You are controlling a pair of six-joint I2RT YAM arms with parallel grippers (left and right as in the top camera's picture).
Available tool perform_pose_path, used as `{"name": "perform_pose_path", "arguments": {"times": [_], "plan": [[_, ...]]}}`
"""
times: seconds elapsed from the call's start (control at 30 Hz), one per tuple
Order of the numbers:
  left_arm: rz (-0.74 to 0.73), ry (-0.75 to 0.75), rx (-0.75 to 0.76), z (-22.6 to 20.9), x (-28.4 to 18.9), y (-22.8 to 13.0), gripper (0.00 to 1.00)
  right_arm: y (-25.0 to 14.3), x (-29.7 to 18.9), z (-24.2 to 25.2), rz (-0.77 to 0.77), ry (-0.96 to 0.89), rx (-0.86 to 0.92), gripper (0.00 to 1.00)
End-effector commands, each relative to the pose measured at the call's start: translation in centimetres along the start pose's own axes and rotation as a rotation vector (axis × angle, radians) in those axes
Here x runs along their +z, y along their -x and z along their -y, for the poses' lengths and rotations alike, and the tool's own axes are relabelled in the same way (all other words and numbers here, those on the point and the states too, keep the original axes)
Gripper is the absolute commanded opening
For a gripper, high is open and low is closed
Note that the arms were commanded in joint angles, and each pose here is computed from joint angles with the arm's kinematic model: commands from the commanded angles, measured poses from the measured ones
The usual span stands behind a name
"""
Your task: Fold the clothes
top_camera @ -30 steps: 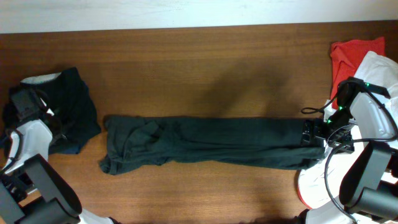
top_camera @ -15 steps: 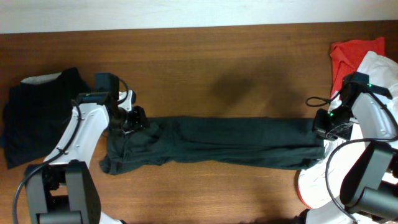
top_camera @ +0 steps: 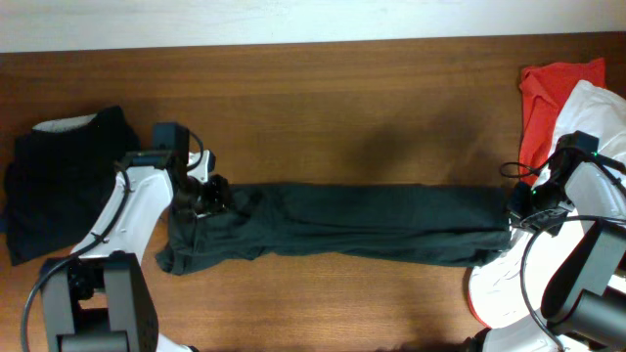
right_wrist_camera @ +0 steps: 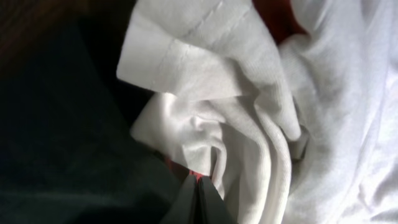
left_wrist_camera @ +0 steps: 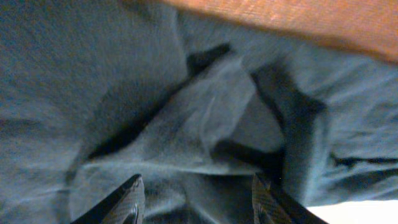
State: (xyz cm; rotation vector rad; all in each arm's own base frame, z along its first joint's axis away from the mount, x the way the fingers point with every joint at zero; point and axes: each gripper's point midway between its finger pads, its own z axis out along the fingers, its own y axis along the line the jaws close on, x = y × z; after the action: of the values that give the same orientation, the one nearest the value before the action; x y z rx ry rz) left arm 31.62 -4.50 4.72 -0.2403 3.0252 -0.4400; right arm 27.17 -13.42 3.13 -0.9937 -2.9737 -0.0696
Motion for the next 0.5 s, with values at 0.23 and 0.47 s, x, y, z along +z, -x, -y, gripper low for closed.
{"name": "perform_pose_path", "arguments": {"times": [0.23,0.47], "plan": [[0.021,0.063,-0.006,-3.0,4.6,-2.9,0.56,-3.8,4.0,-1.0,-0.081,0.075,-0.012,0.10],[0.301,0.081,-0.124,-6.1,3.2,3.5,0.59,0.5,4.3,-7.9,0.174,0.151,-0.203,0.21]]}}
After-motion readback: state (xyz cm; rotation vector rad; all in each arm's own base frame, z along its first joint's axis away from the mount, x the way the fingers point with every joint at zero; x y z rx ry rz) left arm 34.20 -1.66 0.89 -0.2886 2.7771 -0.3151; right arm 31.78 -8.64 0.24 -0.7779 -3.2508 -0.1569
